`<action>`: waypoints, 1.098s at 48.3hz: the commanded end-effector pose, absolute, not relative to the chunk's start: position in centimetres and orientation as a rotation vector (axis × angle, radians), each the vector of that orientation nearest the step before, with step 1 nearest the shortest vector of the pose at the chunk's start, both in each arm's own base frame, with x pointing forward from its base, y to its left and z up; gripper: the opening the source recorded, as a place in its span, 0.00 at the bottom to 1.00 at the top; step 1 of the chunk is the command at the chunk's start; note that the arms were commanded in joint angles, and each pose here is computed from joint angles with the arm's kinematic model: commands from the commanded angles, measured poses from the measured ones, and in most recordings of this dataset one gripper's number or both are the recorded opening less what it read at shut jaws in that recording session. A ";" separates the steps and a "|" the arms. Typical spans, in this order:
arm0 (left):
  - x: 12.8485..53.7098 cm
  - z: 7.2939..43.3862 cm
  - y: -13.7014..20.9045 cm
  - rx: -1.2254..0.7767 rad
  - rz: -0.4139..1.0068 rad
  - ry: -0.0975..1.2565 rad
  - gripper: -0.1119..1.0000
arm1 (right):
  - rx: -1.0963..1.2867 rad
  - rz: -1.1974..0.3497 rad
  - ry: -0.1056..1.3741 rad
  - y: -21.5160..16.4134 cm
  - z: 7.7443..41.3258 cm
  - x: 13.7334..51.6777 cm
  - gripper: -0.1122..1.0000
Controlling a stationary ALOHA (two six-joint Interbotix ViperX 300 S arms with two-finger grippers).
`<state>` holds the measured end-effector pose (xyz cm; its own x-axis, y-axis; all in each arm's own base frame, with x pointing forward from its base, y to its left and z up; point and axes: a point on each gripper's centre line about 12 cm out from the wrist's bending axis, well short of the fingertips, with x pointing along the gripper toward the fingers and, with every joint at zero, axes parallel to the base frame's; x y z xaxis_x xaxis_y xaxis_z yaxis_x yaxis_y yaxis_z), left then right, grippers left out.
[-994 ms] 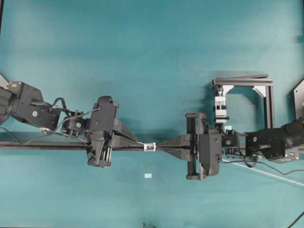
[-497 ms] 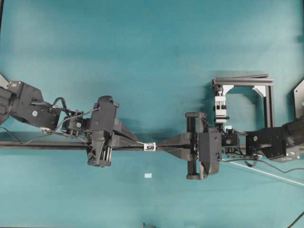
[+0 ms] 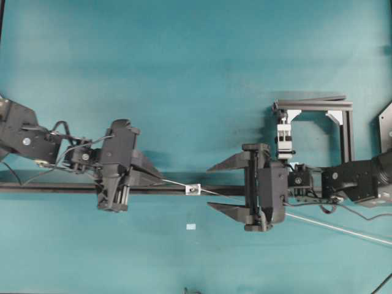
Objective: Insert the wire through the hole in the metal fitting marked with a red label.
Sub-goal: 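Grasp the wire tip with the left gripper and pull it leftward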
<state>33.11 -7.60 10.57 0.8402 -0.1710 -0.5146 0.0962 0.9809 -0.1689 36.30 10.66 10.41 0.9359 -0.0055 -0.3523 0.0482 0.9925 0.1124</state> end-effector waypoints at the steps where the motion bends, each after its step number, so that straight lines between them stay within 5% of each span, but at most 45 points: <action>1: 32.7 11.9 -7.7 -0.140 -0.153 0.521 0.01 | 0.131 -0.026 0.325 10.6 11.7 36.4 0.94; 29: 27.4 12.9 -7.9 -0.126 -0.196 0.601 0.01 | 0.129 -0.032 0.325 10.4 11.6 36.2 0.94; 53: 26.8 12.2 -7.9 -0.159 -0.184 0.642 0.01 | 0.133 -0.033 0.320 10.4 11.7 36.4 0.93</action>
<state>26.59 -7.77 11.91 0.7788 -0.2133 -0.5899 0.1124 0.9726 -0.2034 35.90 10.40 10.12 0.9322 -0.0108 -0.3617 0.0524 0.9930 0.1055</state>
